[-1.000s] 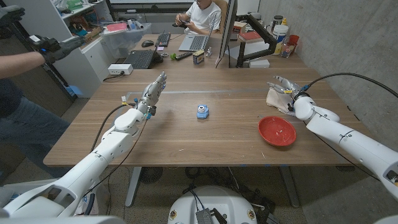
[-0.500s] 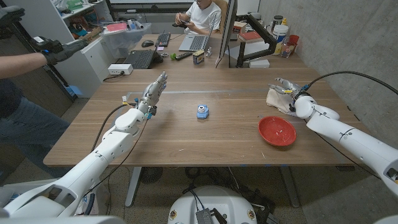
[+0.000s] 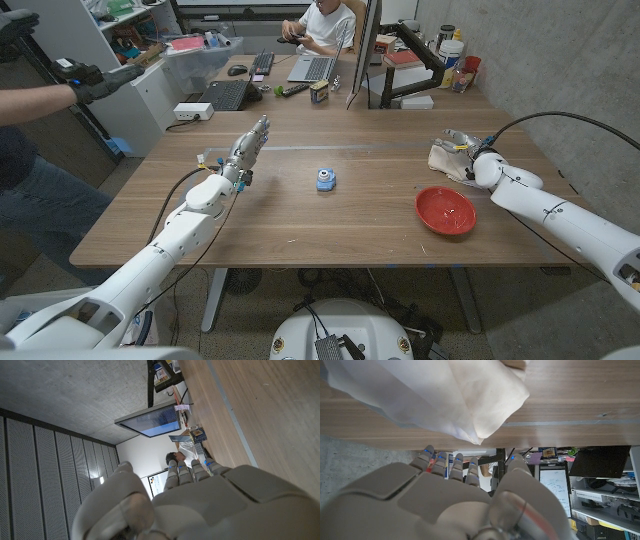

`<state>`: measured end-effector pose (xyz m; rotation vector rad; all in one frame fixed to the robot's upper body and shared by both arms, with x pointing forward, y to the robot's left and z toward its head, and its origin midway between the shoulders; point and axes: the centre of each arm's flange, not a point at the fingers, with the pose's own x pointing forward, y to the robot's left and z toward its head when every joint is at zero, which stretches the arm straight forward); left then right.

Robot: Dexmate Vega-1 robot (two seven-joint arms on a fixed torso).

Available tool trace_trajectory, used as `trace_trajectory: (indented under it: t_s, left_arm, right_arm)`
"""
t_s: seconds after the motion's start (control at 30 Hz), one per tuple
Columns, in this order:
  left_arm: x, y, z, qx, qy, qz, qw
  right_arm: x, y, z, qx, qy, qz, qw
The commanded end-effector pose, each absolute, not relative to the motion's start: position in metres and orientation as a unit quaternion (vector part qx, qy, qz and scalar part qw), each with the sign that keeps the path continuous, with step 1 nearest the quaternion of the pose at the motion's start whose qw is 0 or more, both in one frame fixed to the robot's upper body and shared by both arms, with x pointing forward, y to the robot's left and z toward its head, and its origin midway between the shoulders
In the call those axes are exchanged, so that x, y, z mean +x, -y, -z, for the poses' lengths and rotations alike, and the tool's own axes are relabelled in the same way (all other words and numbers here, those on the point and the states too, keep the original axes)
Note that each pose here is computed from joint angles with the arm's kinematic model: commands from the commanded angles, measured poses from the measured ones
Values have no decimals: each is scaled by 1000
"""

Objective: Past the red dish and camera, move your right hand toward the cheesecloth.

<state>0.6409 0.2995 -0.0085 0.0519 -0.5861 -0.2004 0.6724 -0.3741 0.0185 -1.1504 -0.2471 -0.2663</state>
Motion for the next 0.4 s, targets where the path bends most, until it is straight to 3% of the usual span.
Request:
trace_trajectory:
  t_s: [0.03, 0.4]
  left_arm:
    - [641, -298, 11, 22, 289, 96, 952]
    - [642, -297, 10, 20, 291, 97, 951]
  right_arm:
    - [673, 375, -22, -547, 111, 125, 820]
    - [676, 373, -23, -547, 109, 120, 821]
